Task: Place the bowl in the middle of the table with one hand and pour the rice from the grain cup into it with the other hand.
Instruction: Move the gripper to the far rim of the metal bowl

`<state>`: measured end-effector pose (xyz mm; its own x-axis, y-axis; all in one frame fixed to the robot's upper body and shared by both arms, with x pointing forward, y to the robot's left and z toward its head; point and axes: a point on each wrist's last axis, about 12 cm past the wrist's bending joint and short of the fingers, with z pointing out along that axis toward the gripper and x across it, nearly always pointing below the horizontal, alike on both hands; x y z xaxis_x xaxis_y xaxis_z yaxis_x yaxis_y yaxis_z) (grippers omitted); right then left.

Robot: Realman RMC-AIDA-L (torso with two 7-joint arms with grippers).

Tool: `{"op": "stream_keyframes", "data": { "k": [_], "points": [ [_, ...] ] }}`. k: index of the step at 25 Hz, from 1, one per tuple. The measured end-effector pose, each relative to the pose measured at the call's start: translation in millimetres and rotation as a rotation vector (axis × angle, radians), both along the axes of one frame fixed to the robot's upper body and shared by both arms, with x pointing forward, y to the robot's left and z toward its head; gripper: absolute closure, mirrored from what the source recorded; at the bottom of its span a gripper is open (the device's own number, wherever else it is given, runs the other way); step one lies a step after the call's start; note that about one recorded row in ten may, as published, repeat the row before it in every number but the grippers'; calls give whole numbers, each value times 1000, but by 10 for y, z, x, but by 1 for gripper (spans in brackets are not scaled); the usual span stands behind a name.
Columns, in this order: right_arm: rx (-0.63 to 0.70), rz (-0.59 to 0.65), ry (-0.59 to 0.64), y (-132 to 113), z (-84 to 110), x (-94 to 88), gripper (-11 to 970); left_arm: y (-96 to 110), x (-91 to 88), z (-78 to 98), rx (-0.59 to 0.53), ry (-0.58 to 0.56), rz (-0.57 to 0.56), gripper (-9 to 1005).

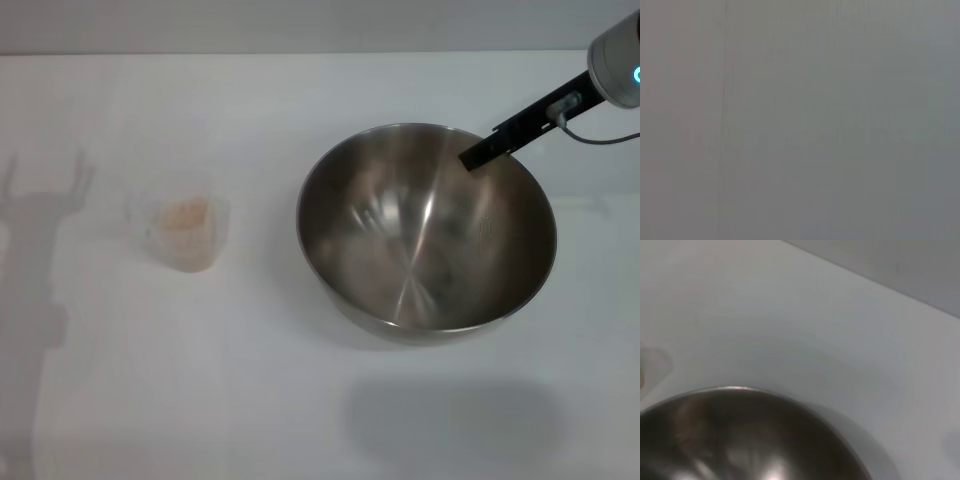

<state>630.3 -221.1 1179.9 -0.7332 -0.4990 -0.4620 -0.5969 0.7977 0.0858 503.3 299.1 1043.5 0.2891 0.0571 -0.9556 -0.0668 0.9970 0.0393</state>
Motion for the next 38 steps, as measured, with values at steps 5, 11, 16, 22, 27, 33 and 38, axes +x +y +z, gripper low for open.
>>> {"op": "stream_keyframes", "data": {
  "k": [5,11,16,22,27,33,38],
  "points": [
    [14,-7,17,-35,-63,-8,228,4,2,2,-1,-1,2,154],
    [39,-7,26,-48,-119,-28,280,4,2,2,-1,-1,3,156],
    [40,-10,46,-67,-193,-24,344,16,1,4,-3,-2,9,157],
    [37,-3,53,-64,-229,-26,539,25,-15,-6,-3,1,13,158],
    [39,5,55,-63,-254,-41,734,28,-21,-10,-3,3,14,159],
    [41,4,60,-60,-272,-35,937,28,-21,-10,-3,3,14,161],
    [95,-11,42,-80,-218,-26,938,26,-19,-7,-3,1,13,162]
  ]
}}
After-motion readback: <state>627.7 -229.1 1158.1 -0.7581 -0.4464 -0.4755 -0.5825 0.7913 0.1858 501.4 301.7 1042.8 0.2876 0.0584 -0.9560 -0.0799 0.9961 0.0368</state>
